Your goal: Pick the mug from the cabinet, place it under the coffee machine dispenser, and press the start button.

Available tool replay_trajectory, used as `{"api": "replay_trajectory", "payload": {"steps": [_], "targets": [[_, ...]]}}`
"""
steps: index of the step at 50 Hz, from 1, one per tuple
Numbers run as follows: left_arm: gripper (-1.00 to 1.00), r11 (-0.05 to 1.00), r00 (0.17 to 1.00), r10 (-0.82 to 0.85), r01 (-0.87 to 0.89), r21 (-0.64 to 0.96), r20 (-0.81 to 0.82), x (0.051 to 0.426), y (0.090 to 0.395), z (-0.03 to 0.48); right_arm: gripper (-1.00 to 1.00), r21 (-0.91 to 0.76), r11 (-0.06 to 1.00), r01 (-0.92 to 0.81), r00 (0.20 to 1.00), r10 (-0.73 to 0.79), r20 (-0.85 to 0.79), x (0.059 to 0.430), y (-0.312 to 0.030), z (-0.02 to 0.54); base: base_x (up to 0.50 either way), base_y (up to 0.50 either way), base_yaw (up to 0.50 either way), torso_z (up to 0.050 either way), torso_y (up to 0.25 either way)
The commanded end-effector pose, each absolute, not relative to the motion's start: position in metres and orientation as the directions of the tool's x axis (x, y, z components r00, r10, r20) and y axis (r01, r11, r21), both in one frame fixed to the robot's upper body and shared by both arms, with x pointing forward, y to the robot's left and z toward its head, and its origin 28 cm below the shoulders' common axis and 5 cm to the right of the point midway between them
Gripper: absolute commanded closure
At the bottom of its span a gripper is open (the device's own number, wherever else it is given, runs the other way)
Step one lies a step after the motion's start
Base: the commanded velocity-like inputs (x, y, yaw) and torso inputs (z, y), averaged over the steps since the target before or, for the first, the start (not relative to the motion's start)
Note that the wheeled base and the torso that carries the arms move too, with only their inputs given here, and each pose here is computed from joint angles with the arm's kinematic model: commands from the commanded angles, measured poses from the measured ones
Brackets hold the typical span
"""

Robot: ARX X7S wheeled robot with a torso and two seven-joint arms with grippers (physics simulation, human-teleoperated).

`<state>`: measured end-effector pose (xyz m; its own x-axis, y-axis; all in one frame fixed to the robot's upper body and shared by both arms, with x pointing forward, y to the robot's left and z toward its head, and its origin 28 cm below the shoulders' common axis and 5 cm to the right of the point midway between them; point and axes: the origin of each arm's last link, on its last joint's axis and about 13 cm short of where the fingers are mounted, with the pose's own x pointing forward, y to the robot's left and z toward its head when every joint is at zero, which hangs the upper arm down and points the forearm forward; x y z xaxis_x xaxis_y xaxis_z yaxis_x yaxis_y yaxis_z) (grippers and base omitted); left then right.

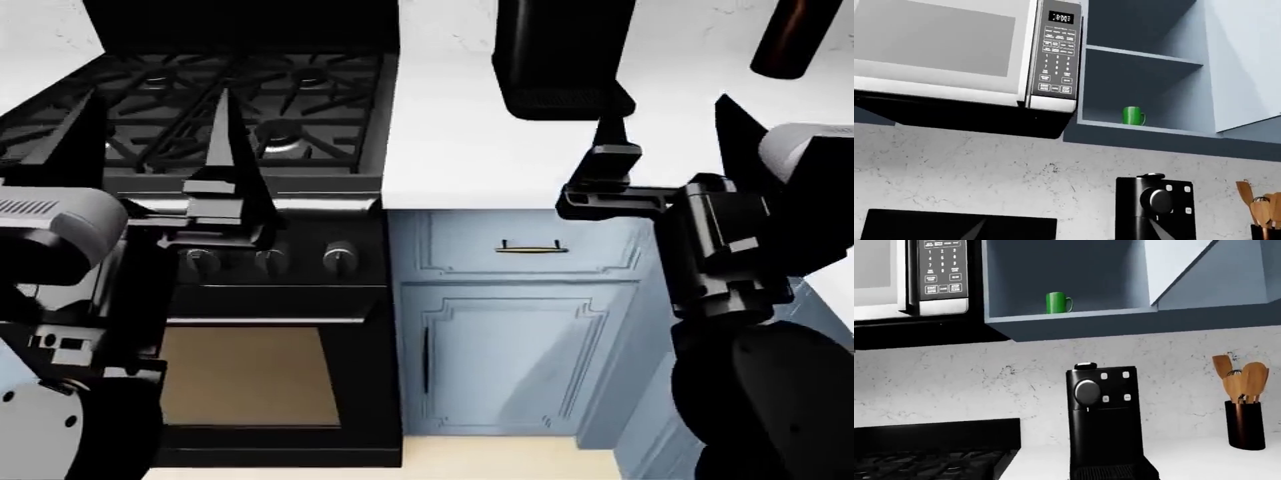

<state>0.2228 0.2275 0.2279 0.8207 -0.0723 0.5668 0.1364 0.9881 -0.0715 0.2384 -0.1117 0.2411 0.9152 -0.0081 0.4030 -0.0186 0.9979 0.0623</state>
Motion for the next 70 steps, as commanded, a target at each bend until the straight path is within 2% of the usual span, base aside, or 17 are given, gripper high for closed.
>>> {"api": "replay_trajectory", "payload": {"steps": [1, 21, 34, 40, 57, 70], "targets": [[-1.0, 0.989, 0.799, -0.061, 0.129, -0.071, 0.598, 0.22, 0.231, 0.239, -1.0, 0.086, 0.996, -0.037, 0.907, -0.003, 0.422, 0.239, -0.113, 0.265, 0.0, 0.5, 0.0, 0.043, 0.105], [-1.0, 0.989, 0.793, -0.062, 0.13, -0.069, 0.606, 0.219, 0.232, 0.241, -1.0, 0.013, 0.996, -0.083, 0.884, 0.068, 0.462, 0.249, -0.113, 0.298, 0.0, 0.5, 0.0, 0.043, 0.105], [-1.0, 0.987, 0.791, -0.062, 0.138, -0.079, 0.609, 0.217, 0.234, 0.241, -1.0, -0.043, 0.996, -0.079, 0.83, 0.089, 0.55, 0.269, -0.115, 0.374, 0.0, 0.01, 0.0, 0.043, 0.104], [-1.0, 0.987, 0.79, -0.058, 0.138, -0.085, 0.611, 0.215, 0.235, 0.24, -1.0, -0.055, 0.996, -0.075, 0.837, 0.093, 0.54, 0.29, -0.119, 0.41, 0.0, 0.0, 0.0, 0.043, 0.104], [-1.0, 0.989, 0.787, -0.058, 0.13, -0.074, 0.614, 0.213, 0.237, 0.238, -1.0, -0.064, 0.998, -0.001, 0.783, 0.041, 0.62, 0.35, -0.13, 0.541, 0.0, 0.0, 0.0, 0.043, 0.105], [-1.0, 0.992, 0.783, -0.048, 0.111, -0.063, 0.621, 0.208, 0.24, 0.241, -1.0, -0.034, 0.993, 0.117, 0.784, -0.072, 0.616, 0.341, -0.14, 0.554, 0.0, 0.0, 0.0, 0.043, 0.105]]}}
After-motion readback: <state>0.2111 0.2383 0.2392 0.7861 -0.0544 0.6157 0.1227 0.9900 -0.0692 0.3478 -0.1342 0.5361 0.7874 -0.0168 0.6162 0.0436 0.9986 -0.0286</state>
